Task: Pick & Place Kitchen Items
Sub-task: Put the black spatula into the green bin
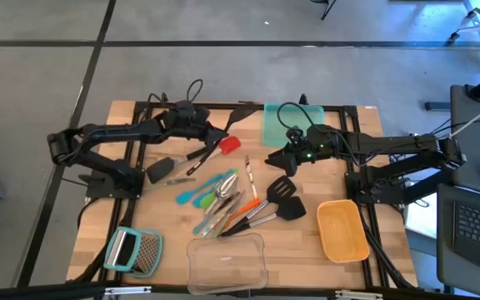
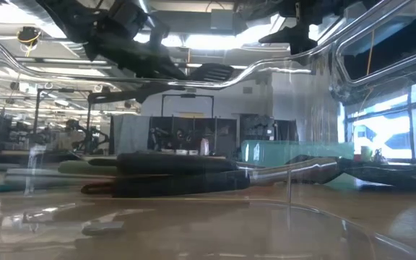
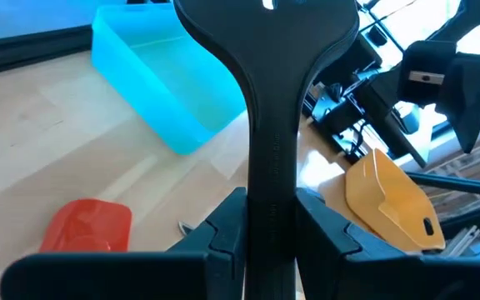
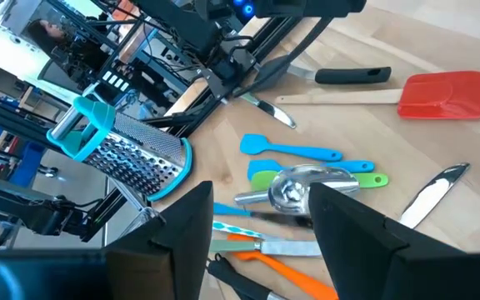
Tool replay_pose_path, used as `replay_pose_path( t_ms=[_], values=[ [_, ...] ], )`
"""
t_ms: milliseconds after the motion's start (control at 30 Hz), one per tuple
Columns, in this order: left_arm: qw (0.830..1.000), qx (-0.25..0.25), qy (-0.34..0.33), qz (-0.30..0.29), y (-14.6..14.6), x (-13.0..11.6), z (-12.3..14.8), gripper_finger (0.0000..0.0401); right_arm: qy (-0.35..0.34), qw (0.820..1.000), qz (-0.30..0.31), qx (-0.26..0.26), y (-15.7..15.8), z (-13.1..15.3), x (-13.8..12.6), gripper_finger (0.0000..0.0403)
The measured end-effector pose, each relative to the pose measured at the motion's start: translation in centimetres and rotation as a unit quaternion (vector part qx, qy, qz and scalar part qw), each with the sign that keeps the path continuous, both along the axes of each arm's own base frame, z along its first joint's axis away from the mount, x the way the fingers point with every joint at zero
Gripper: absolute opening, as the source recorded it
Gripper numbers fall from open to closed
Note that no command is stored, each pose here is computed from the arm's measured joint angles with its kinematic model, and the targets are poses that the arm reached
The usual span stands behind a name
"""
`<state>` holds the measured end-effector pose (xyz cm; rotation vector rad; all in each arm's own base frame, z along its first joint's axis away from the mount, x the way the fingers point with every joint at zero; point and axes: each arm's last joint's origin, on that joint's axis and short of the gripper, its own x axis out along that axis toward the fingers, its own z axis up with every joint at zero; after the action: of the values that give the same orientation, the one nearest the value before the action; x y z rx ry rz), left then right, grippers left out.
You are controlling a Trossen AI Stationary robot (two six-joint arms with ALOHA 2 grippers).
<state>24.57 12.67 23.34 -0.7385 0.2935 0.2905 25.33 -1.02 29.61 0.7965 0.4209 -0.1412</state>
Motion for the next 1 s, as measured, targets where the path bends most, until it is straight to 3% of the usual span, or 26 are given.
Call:
replay_pose_path(
  t_ms=[400,533,800,1000],
  values=[
    [1.000,-0.016,-0.008,-0.008,0.1,0.0,0.1,0.0065,0.000,1.000,0.000,0.000,0.0,0.0,0.0,0.0201],
    [0.994,-0.062,-0.077,-0.046,0.2,0.2,1.2,0.0065,0.000,1.000,-0.004,-0.002,0.0,0.0,0.0,0.0201],
    [0.954,-0.177,-0.201,-0.133,1.3,0.2,3.5,0.0065,-0.014,0.999,-0.044,-0.022,-0.3,0.3,0.1,0.0201],
    [0.921,-0.228,-0.250,-0.194,1.3,1.1,3.7,0.0065,-0.131,0.981,-0.129,-0.059,-0.9,1.3,2.4,0.0201]
  ],
)
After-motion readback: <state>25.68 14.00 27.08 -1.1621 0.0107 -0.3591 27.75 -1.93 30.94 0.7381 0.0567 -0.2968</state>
